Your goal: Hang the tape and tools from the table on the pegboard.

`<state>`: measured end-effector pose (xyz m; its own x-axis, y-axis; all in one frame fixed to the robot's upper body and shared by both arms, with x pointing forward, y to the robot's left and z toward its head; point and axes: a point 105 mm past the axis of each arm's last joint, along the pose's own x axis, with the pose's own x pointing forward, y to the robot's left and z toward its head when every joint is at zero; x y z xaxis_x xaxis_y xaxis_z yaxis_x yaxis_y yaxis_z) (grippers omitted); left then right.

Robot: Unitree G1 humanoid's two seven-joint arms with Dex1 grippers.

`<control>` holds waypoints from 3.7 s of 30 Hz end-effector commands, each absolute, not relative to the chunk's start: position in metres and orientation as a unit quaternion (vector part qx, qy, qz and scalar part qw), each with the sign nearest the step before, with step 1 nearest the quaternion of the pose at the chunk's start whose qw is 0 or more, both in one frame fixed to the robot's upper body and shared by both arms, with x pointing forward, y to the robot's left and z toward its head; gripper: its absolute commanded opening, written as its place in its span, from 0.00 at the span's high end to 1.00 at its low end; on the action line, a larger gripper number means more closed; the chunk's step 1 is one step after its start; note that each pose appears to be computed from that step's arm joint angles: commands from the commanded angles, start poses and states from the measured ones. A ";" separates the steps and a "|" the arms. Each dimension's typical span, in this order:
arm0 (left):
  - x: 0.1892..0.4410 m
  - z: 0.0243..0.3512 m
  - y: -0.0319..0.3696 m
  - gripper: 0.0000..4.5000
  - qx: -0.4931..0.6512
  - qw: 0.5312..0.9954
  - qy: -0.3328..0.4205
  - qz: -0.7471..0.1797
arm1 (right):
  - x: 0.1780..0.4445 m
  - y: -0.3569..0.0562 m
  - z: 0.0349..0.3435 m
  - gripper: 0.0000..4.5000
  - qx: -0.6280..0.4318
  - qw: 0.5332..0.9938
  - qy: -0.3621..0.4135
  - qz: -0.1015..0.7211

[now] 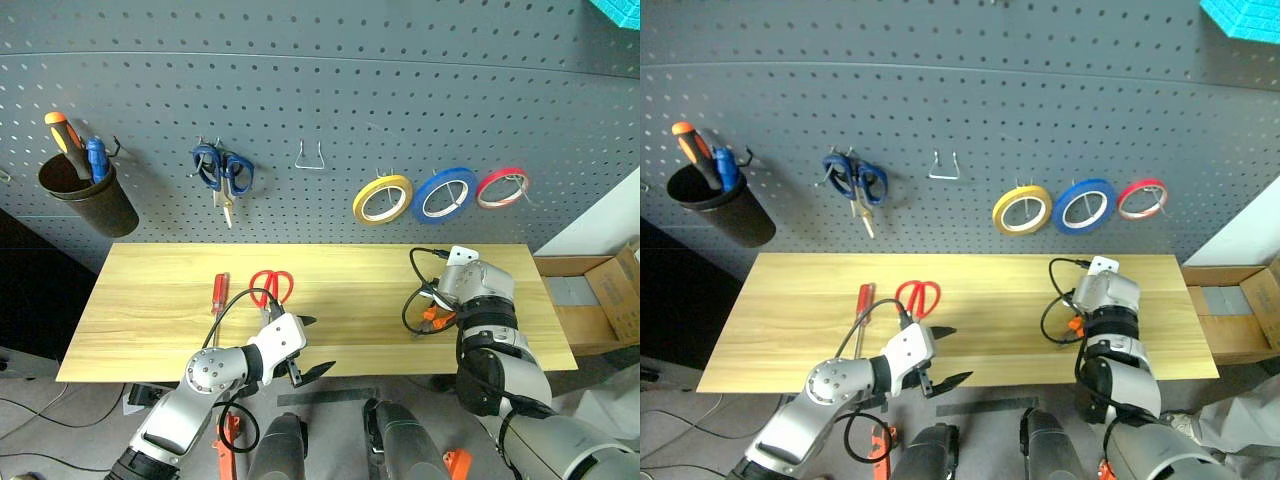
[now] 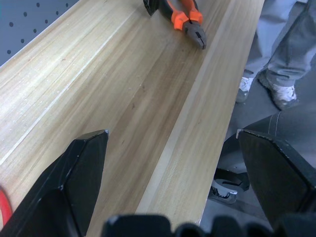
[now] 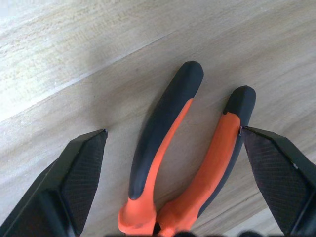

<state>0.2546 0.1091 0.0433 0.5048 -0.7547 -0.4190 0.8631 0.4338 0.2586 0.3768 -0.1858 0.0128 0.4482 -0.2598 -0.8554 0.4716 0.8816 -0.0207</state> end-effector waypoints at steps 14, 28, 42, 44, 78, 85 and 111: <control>0.256 0.054 0.106 0.00 0.231 0.838 0.100 -0.483 | 0.356 -0.179 -0.027 0.42 0.160 0.802 0.532 -0.221; 0.258 0.054 0.105 0.00 0.231 0.838 0.100 -0.484 | 0.362 -0.133 -0.007 0.99 0.046 0.880 0.471 0.037; 0.262 0.054 0.103 0.00 0.231 0.838 0.097 -0.485 | 0.352 -0.112 0.015 0.99 -0.131 0.887 0.362 0.254; 0.262 0.054 0.103 0.00 0.231 0.839 0.097 -0.484 | 0.350 -0.111 0.018 0.99 -0.180 0.876 0.339 0.292; 0.261 0.050 0.092 0.00 0.219 0.840 0.090 -0.489 | 0.339 -0.160 0.075 0.01 -0.321 0.824 0.282 0.371; 0.263 0.050 0.091 0.00 0.217 0.839 0.089 -0.491 | 0.337 -0.168 0.075 0.01 -0.315 0.828 0.302 0.352; 0.257 0.052 0.095 0.00 0.220 0.835 0.097 -0.495 | 0.371 -0.201 0.031 0.01 -0.306 0.829 0.372 0.285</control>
